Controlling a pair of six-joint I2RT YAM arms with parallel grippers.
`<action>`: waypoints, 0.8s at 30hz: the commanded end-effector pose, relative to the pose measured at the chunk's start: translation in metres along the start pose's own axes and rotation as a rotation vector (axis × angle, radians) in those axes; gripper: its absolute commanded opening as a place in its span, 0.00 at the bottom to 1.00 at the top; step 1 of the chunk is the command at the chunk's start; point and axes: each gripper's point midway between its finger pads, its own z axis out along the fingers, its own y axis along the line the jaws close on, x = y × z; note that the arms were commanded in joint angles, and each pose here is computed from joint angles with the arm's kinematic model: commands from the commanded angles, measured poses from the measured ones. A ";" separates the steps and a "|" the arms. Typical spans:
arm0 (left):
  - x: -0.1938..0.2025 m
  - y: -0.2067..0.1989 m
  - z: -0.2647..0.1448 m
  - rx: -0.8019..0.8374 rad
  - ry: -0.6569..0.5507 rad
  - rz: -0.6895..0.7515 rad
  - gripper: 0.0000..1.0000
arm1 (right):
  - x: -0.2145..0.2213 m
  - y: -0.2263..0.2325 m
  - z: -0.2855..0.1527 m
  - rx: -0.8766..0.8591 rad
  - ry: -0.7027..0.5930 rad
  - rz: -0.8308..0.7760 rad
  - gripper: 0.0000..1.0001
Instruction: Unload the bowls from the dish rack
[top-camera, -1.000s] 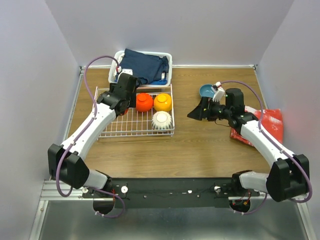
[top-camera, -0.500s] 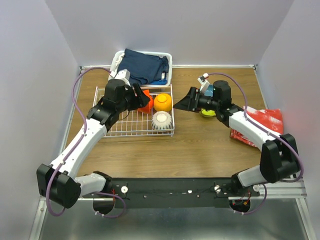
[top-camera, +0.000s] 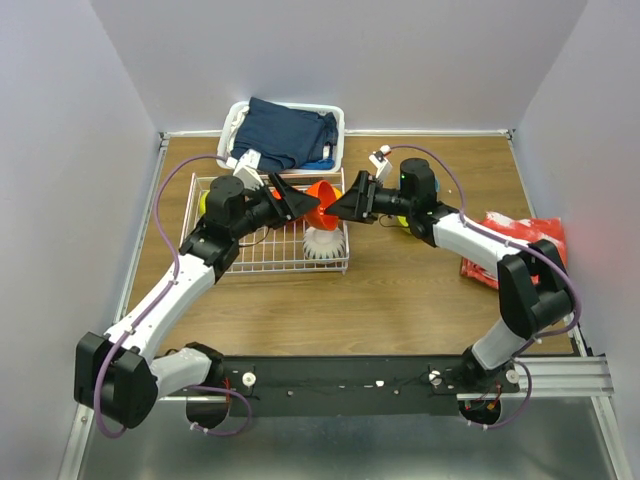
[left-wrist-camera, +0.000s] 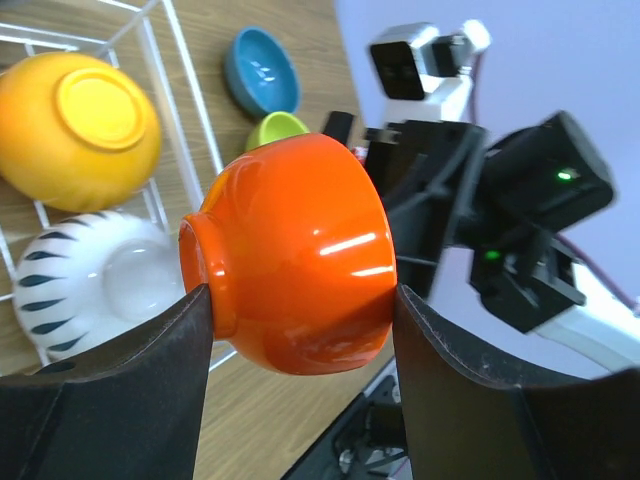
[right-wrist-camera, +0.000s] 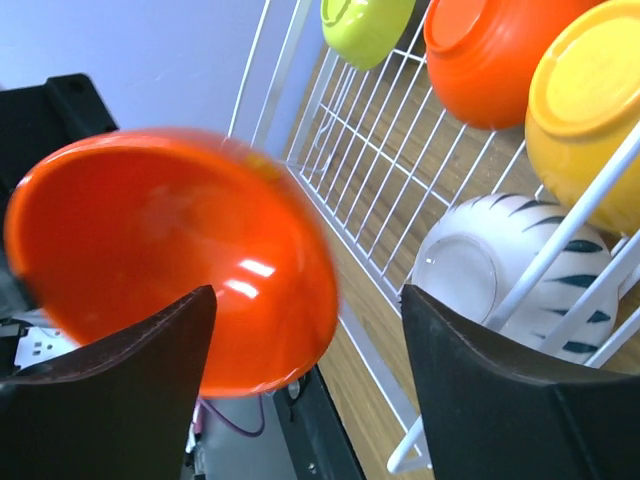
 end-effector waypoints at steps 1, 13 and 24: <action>-0.013 -0.045 -0.012 0.181 -0.041 -0.004 0.12 | -0.008 0.012 0.011 -0.050 0.001 -0.021 0.76; -0.002 -0.023 -0.009 0.112 0.002 0.089 0.37 | -0.012 0.011 -0.001 0.045 0.008 -0.114 0.01; -0.040 0.051 -0.050 -0.364 -0.122 0.464 0.98 | -0.031 -0.037 -0.055 0.570 0.016 -0.219 0.01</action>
